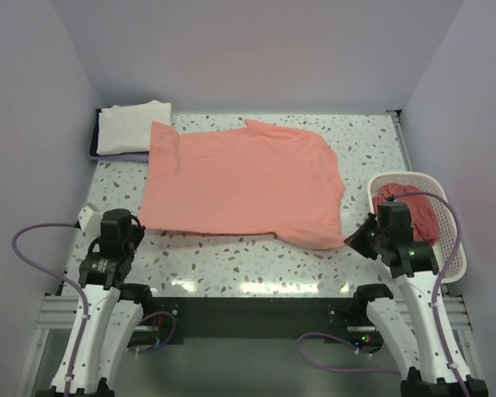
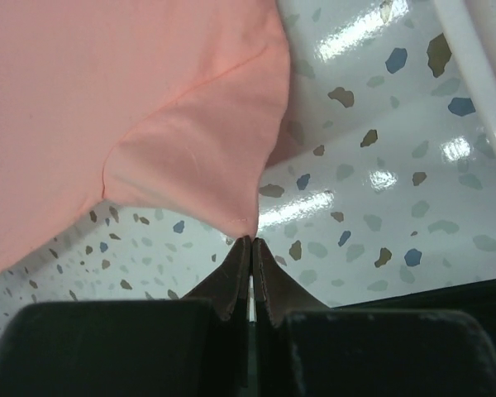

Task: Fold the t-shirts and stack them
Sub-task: Fold the tshirt

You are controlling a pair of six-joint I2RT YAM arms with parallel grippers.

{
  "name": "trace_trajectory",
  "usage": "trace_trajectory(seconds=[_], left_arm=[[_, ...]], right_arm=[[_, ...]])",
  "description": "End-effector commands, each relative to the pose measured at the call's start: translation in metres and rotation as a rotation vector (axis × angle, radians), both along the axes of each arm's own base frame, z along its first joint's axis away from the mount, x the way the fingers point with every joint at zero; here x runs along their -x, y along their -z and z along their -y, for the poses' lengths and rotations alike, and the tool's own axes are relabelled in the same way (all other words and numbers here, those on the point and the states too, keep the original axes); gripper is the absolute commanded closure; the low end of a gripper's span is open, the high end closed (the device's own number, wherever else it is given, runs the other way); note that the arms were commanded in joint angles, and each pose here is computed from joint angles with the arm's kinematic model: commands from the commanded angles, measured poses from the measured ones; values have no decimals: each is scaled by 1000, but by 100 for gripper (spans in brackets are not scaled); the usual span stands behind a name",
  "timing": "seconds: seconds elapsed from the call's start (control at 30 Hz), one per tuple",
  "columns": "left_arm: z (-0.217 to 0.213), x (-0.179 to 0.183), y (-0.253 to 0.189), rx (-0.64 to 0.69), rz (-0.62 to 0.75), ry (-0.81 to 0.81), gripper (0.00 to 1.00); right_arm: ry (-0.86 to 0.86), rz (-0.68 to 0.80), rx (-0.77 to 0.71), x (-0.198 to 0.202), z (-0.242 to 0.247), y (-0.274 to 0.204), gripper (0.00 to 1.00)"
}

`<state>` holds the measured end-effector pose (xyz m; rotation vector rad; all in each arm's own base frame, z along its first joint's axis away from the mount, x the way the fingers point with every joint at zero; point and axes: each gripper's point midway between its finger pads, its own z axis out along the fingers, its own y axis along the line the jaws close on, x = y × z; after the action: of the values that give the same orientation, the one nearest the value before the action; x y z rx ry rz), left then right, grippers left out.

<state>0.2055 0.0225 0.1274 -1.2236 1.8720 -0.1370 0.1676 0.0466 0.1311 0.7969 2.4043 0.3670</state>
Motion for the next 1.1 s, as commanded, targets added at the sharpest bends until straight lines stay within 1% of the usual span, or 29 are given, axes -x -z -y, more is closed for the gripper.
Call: trace_trajectory(seconds=[0.0,0.2,0.3,0.37,0.43,0.47,0.53,0.57,0.6,0.63,0.67,0.7,0.77,0.8,0.83,0.87,0.9,0.97,1.03,1.07], left_arm=[[-15,11,-26,-44,22,-77,100],[-17,18,-41,-44,31,-84,100],[-15,17,-39,-41,30,-76,100],[-12,11,-37,-33,33,-61,100],[-9,6,-25,-36,-1,-34,100],[-7,-2,-26,-35,15,-24,100],[-4,-10,-11,-40,-33,2,100],[-4,-18,-11,-47,-26,6,100],[-4,-22,-3,-52,-61,10,100],[-2,-31,-4,-54,-44,18,100],[-1,-36,-1,-57,-53,29,100],[0,-41,7,-59,-86,34,100],[3,-54,9,-52,-72,49,100],[3,-58,15,-51,-93,47,100],[5,-64,16,-43,-82,49,100],[5,-68,16,-38,-75,46,100],[6,-72,21,-34,-87,43,100],[6,-81,19,-25,-60,32,100],[5,-88,21,-25,-61,21,100],[4,-92,19,-24,-56,16,100]], right_arm=[[27,31,5,12,5,-35,100],[26,81,0,27,6,-60,100],[29,116,-5,25,5,-64,97],[11,127,-22,21,1,-64,96],[-9,137,-36,9,-4,-60,96],[-26,137,-39,5,-6,-57,97],[-38,147,-35,-12,-8,-51,99],[-45,105,-27,-20,-8,-41,100],[-53,128,-29,-32,-10,-43,100],[-64,124,-29,-39,-12,-42,100],[-71,83,-30,-49,-14,-34,100],[-73,106,-33,-61,-15,-37,100],[-82,88,-33,-79,-17,-33,100],[-80,108,-32,-91,-18,-36,100],[-76,115,-35,-98,-19,-37,100],[-73,155,-40,-111,-20,-45,100],[-71,136,-39,-118,-20,-40,100],[-64,150,-32,-133,-20,-46,100],[-70,125,-21,-145,-20,-42,100],[-71,140,-17,-153,-20,-49,100]])
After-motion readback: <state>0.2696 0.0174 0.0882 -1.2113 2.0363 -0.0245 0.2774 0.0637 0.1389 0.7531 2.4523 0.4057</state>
